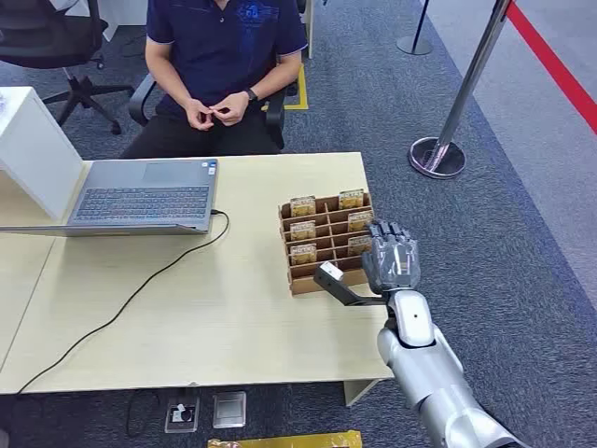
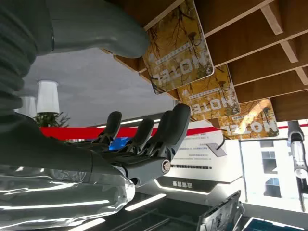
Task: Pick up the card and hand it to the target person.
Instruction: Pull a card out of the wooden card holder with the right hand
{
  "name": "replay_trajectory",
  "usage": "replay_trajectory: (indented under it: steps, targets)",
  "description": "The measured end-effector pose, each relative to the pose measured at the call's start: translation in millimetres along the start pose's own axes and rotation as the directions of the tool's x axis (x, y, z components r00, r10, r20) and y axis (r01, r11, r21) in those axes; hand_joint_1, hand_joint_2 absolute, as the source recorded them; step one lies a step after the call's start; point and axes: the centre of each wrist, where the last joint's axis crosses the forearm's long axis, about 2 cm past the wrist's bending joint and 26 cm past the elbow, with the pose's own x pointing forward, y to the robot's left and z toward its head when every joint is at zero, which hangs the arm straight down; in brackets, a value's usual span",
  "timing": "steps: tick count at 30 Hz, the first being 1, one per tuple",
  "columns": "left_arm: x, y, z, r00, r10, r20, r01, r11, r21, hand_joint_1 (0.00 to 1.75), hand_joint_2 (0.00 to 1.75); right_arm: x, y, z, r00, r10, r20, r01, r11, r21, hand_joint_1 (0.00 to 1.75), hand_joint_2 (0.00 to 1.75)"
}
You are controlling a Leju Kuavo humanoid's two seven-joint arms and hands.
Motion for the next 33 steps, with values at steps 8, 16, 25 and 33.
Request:
replay_trajectory:
  steps: [8,16,25,33]
  targets:
    - [1,-2,0,1.0,0.001,0.002,-0.001,1.0,-0.009,0.0,0.0,-2,-1,-5,0.999,-0.041,0.024,0.04,0.998,0.039,0.58,1.75]
    - [2,-4,1,1.0,0.004,0.004,-0.004,1.0,-0.012,0.0,0.0,-4,-6,-10,0.994,-0.082,0.066,0.077,0.994,0.072,0.54,1.75]
    - [1,-4,1,1.0,0.012,0.013,-0.012,1.0,0.003,0.0,0.0,-6,-15,-9,0.982,-0.153,0.113,0.144,0.986,0.087,0.51,1.75]
    - [1,-4,1,1.0,0.023,0.01,-0.023,1.0,0.003,0.0,0.0,-4,-24,-15,0.971,-0.168,0.169,0.156,0.985,0.079,0.61,1.75]
